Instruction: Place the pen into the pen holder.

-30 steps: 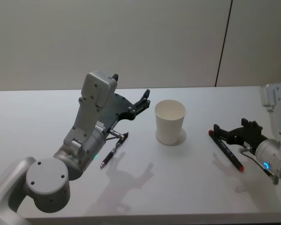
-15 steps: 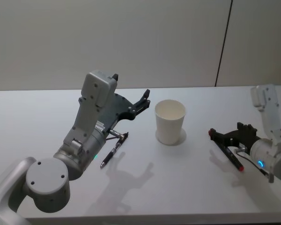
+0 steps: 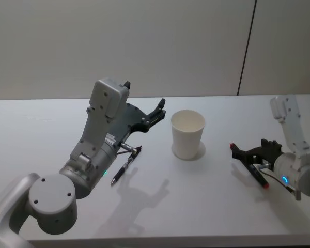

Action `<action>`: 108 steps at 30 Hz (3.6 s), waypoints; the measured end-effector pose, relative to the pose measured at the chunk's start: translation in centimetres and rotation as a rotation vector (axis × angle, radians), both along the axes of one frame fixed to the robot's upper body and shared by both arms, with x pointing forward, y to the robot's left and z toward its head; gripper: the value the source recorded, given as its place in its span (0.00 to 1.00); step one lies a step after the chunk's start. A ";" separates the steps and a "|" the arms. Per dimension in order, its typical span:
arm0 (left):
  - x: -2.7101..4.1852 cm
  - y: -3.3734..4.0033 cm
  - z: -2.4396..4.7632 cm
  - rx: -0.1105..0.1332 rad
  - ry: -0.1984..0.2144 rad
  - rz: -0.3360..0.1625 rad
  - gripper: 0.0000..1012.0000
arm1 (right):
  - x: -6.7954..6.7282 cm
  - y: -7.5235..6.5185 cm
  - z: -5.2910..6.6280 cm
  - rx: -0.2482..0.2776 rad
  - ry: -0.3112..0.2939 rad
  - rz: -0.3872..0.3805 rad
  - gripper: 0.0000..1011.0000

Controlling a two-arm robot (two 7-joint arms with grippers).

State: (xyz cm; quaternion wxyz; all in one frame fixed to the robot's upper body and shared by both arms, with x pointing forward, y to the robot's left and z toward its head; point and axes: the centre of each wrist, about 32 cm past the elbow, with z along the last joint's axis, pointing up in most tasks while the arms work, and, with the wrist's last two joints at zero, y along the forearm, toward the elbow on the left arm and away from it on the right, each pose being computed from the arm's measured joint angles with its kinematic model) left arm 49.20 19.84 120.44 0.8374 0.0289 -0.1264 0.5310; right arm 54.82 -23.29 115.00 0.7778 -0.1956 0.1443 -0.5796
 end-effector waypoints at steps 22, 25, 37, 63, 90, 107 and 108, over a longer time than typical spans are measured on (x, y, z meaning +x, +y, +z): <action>0.00 0.00 0.00 0.000 0.000 0.000 0.99 | 1.2 -0.2 -1.8 0.009 0.073 0.013 0.93; 0.00 0.00 0.00 0.000 0.000 0.000 0.99 | 1.3 -0.2 -2.0 0.011 0.079 0.015 0.87; 0.00 0.00 0.00 0.000 0.000 0.000 0.99 | 1.7 -0.2 -2.8 0.010 0.100 0.017 0.53; 0.00 0.00 0.00 0.000 0.000 0.000 0.99 | 2.0 0.2 -2.9 0.014 0.042 0.038 0.17; 0.00 0.00 0.00 0.000 0.000 0.000 0.99 | 0.1 0.4 -0.4 0.050 -0.339 0.080 0.17; 0.00 0.00 0.00 0.000 0.000 0.000 0.99 | -0.6 1.0 0.8 0.076 -0.598 0.142 0.17; 0.00 0.00 0.00 0.000 0.000 0.000 0.99 | -0.6 1.1 0.8 0.078 -0.619 0.150 0.17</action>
